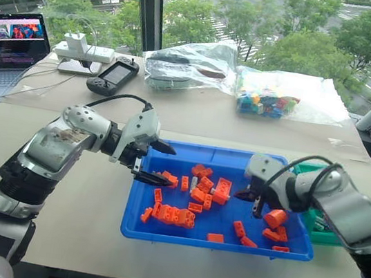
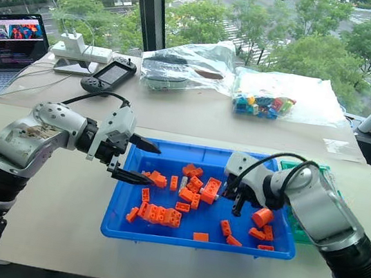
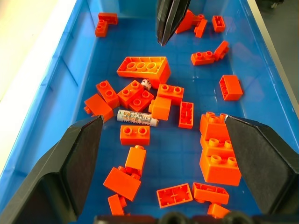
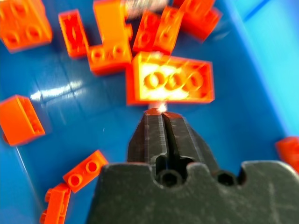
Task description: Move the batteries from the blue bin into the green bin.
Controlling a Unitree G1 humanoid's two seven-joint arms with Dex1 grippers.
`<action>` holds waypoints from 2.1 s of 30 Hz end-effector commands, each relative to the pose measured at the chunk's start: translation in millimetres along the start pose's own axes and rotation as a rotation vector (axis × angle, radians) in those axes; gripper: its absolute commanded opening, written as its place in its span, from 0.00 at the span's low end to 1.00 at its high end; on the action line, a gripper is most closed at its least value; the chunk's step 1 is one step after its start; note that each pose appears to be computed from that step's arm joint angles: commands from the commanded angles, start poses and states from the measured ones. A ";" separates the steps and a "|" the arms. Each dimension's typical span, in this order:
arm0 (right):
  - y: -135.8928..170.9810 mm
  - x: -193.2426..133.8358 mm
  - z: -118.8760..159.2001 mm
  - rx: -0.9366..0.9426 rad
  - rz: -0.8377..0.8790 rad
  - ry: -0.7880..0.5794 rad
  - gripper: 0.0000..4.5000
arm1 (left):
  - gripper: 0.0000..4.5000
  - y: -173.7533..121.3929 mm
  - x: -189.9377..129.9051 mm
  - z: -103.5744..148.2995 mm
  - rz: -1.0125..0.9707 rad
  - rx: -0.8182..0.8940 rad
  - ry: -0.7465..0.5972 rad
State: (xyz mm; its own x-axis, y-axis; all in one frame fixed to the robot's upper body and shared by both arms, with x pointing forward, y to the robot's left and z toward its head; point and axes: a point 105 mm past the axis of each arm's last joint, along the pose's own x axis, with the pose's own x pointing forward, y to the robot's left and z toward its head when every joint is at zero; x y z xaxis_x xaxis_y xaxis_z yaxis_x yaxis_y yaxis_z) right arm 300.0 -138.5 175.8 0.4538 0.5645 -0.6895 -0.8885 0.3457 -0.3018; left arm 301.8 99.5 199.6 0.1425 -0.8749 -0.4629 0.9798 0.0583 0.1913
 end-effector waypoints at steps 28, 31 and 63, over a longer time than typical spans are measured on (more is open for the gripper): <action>18.8 36.4 -0.1 -0.051 0.010 0.003 0.01 | 1.00 0.4 -2.8 7.8 0.012 0.040 -0.012; 15.4 30.4 4.5 -0.056 -0.002 -0.007 0.01 | 1.00 0.5 -2.1 8.2 0.011 0.041 -0.014; 49.0 -66.0 -51.4 0.111 0.140 0.238 0.35 | 1.00 0.8 5.3 9.1 -0.016 0.049 -0.029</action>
State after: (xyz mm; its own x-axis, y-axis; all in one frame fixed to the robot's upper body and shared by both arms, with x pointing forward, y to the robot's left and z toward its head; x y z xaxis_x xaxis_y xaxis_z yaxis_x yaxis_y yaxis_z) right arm 223.0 -196.5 163.2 0.2579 0.4339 -0.8633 -0.9244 0.3707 -0.0898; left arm 304.1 94.1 196.3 0.1290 -0.8816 -0.4540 0.9807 0.0454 0.1903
